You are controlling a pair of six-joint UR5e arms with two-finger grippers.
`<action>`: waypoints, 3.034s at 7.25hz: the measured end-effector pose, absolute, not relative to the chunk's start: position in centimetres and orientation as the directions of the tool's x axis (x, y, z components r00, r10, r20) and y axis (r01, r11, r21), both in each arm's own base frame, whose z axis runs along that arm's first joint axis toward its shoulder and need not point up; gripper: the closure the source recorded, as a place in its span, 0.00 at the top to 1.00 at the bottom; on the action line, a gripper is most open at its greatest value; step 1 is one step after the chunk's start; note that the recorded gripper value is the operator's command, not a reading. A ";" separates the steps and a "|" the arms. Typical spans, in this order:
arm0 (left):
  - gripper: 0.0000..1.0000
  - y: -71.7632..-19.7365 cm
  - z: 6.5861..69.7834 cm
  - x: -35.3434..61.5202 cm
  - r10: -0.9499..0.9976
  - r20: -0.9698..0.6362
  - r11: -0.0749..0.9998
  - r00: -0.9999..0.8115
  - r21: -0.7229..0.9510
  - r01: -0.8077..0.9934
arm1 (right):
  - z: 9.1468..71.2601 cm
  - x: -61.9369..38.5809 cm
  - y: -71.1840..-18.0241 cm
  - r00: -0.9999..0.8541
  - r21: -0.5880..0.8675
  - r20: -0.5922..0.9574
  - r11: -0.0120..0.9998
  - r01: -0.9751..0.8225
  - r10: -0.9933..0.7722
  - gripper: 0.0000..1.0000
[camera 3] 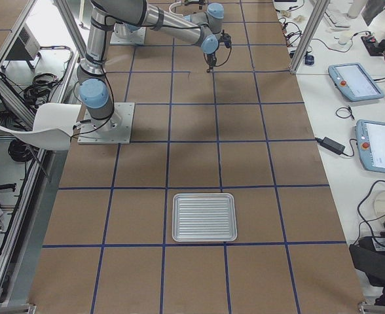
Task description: Place bearing gear from tray to pile
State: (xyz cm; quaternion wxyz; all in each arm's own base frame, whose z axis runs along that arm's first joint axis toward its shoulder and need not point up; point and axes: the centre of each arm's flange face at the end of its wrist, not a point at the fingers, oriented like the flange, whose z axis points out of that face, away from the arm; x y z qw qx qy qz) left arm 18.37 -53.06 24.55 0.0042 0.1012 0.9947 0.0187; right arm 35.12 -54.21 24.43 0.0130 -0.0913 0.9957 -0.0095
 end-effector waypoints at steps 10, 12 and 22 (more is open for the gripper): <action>1.00 -52.1 29.0 -22.9 0.100 -0.019 0.993 -0.995 -0.064 0.101 | 49.0 8.8 -55.7 -1.000 0.044 -0.019 0.999 0.002 0.003 0.98; 1.00 -50.1 25.4 -31.5 0.030 0.019 0.997 -0.999 -0.066 0.029 | 48.2 8.6 -54.8 -1.000 -0.021 -0.008 1.000 -0.003 -0.003 1.00; 0.42 -51.5 17.7 -39.0 0.037 0.047 0.996 -0.998 -0.079 0.033 | 49.3 9.7 -55.3 -0.996 -0.070 -0.029 0.994 0.089 0.087 1.00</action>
